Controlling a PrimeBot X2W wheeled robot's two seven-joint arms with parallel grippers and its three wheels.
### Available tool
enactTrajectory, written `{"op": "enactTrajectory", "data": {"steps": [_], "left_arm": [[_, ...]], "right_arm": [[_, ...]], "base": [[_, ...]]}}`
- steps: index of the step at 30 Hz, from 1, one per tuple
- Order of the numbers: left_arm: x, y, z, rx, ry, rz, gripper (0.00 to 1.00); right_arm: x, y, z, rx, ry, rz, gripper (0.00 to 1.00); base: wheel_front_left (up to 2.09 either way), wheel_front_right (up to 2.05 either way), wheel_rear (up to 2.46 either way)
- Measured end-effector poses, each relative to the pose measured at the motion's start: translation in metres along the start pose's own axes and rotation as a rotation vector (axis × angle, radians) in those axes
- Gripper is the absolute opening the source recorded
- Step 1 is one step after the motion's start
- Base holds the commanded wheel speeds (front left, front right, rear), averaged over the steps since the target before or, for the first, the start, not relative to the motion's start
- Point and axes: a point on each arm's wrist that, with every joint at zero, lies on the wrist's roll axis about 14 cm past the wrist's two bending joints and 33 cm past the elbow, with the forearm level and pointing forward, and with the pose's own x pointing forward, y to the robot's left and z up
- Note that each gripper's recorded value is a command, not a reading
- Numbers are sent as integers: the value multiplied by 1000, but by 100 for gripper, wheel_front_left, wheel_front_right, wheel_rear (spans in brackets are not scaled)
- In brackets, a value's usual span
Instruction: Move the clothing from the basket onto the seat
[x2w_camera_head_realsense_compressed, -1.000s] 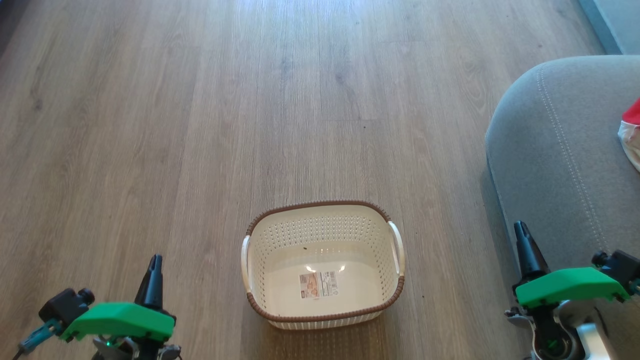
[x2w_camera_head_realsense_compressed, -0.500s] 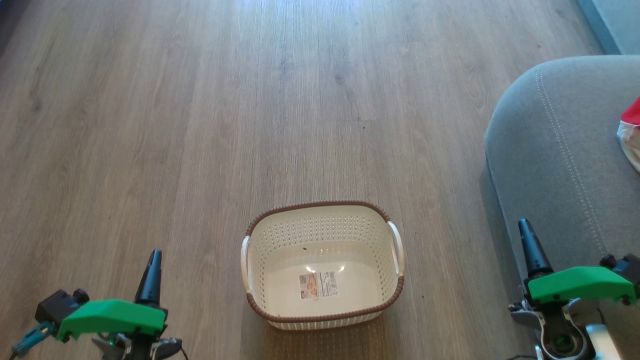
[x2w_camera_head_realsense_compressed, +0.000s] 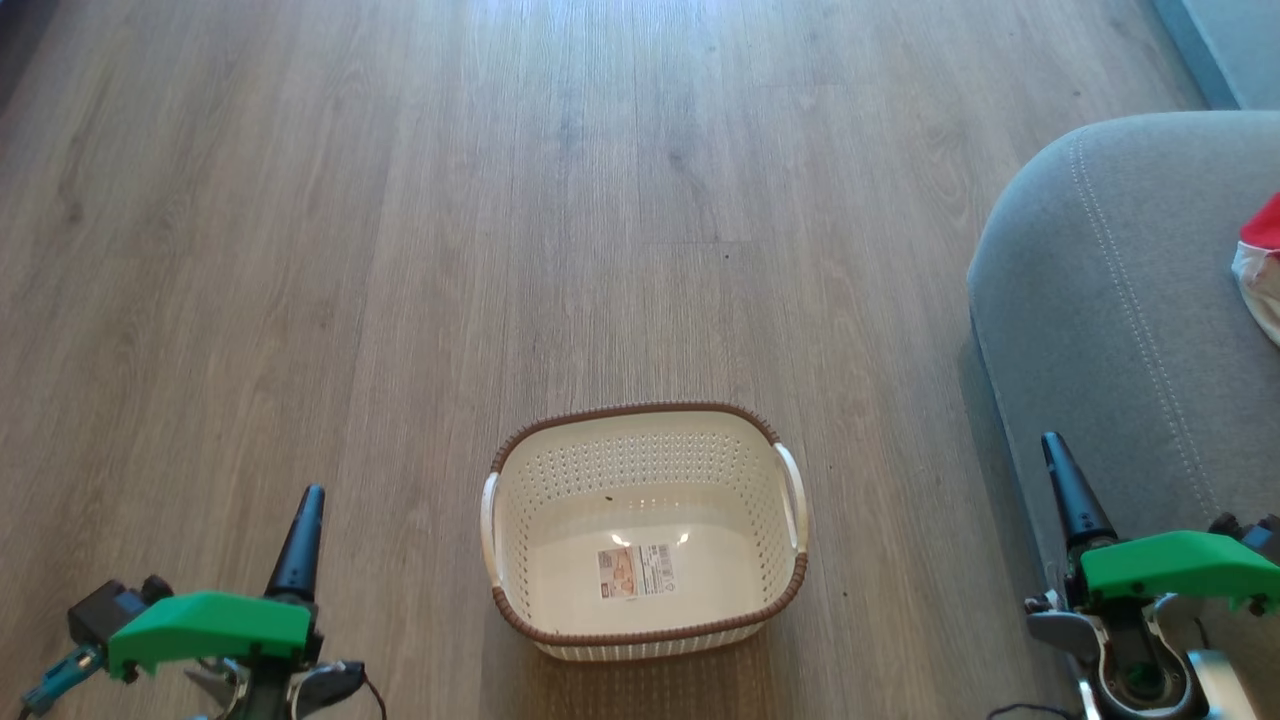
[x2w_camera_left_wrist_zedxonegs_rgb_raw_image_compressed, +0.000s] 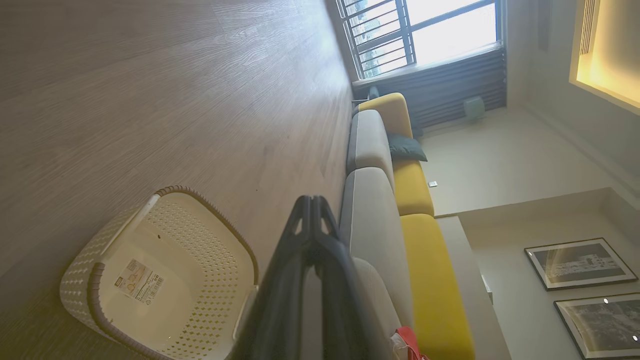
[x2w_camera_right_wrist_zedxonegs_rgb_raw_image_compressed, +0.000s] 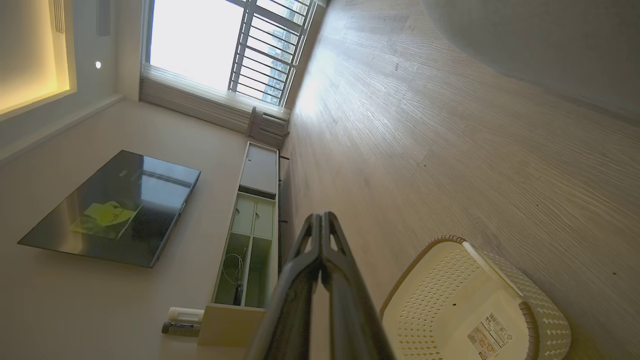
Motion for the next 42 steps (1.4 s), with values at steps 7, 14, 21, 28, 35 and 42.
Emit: {"op": "enactTrajectory", "data": {"steps": [7,14,21,28,35,42], "left_arm": [[0,-2,0,-81,7,-9,0],[1,-7,0,-160,13,-25,0],[2,-12,0,-238,22,-49,0],[3,-18,1,-330,28,-72,0],[5,-22,3,-340,24,-84,0],[5,-22,4,-340,23,-84,0]], "right_arm": [[0,3,1,83,0,10,0],[0,6,4,167,-6,22,0],[0,9,6,249,-9,38,0],[0,13,8,339,-7,58,0],[0,14,8,352,-4,61,0],[0,14,8,353,-4,61,0]], "base": [[0,0,0],[0,0,0],[0,0,0],[0,0,0],[0,0,0],[0,0,0]]}}
